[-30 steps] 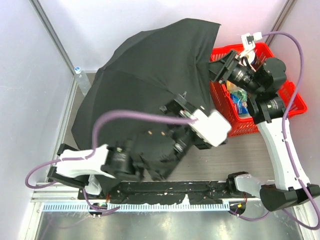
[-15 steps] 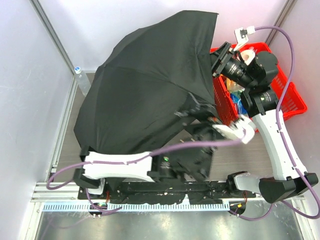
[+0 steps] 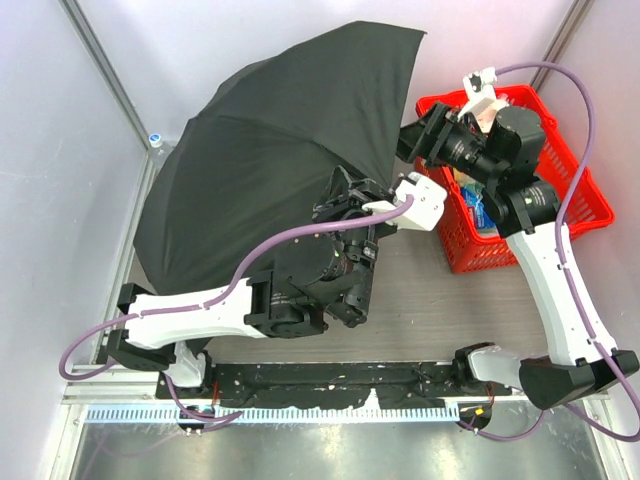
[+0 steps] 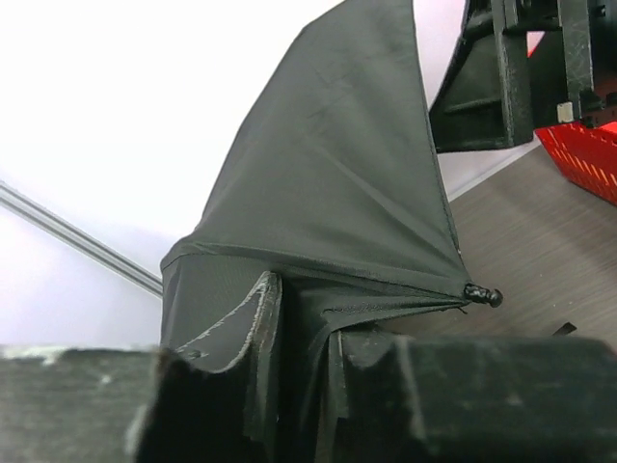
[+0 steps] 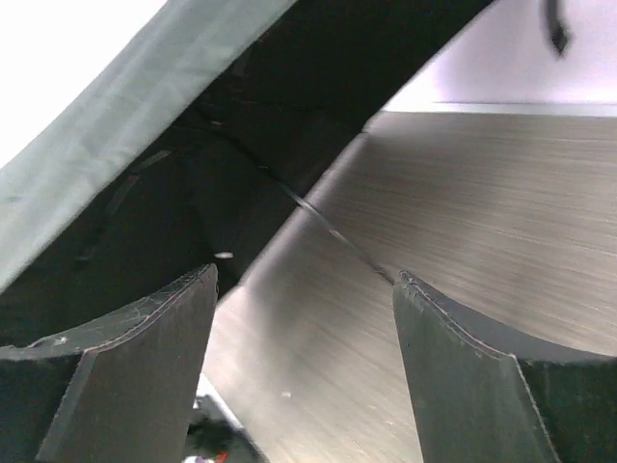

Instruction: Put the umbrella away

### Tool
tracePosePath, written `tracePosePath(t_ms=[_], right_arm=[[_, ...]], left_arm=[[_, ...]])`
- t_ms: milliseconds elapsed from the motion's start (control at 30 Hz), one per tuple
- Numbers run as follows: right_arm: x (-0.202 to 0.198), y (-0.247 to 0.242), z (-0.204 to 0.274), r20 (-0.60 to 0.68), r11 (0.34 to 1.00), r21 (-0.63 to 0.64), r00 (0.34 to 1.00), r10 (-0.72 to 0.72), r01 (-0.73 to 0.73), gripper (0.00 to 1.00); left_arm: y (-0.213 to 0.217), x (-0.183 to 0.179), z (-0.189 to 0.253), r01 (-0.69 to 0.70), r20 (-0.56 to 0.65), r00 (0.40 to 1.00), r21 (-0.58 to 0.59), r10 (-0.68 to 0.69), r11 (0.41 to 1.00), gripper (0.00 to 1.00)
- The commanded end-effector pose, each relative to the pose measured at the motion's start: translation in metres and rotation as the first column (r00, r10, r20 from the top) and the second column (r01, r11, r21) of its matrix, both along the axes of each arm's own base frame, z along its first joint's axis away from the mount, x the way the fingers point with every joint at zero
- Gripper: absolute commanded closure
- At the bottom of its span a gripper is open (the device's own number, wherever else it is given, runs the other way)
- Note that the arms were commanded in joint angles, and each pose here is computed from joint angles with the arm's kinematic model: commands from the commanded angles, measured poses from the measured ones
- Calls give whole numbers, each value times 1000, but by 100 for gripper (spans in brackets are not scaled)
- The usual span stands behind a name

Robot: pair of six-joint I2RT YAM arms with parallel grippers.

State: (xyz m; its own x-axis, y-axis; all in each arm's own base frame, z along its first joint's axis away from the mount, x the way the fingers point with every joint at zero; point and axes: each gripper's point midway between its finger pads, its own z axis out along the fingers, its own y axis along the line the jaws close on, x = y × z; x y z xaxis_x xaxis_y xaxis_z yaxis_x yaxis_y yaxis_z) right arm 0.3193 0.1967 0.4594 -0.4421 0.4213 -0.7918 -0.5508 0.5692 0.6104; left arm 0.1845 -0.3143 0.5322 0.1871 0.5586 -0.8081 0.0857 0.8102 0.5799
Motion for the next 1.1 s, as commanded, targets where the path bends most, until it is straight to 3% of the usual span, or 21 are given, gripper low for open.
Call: tracePosePath(t_ms=[0,33,67,100,133,233,367,500,533,633,767,1067], right_arm=[[10,-47,-55,84,930,-290,974,-212,227,22],[12,-53,-55,172,910,-325,963,-208,255,22],[14,-47,-100,130,898,-380,974,-183,220,22],[18,-48,-90,228,890,-362,952,-204,277,22],[17,-39,-132,186,887,-396,966,-177,239,22],[21,-5,-146,304,942,-285,949,-85,175,19],[49,60,-208,290,941,-336,955,57,46,18],[76,125,-205,378,948,-307,904,201,-83,17],[84,139,-185,423,951,-289,877,227,-108,17],[83,193,-204,389,901,-305,823,414,-309,17],[85,234,-200,405,874,-280,777,482,-397,19],[99,242,-185,365,919,-257,851,379,-299,20]], left_arm=[[26,1,18,3,-6,1000,-113,-3,994,82],[28,1,19,3,-7,1000,-115,-4,993,85],[31,1,19,4,-10,1000,-119,-5,993,86],[33,0,21,12,-12,1000,-129,-13,992,86],[38,1,23,11,-15,1000,-142,-13,990,86],[41,0,26,33,-18,999,-176,-37,984,88],[47,-1,29,67,-27,997,-211,-74,975,89],[52,-3,31,93,-32,994,-249,-104,964,90],[54,-3,33,96,-31,994,-256,-108,962,90],[57,-4,35,105,-34,992,-264,-118,959,90],[59,-5,39,122,-32,990,-280,-136,952,90],[67,-8,43,144,-35,986,-304,-163,942,90]])
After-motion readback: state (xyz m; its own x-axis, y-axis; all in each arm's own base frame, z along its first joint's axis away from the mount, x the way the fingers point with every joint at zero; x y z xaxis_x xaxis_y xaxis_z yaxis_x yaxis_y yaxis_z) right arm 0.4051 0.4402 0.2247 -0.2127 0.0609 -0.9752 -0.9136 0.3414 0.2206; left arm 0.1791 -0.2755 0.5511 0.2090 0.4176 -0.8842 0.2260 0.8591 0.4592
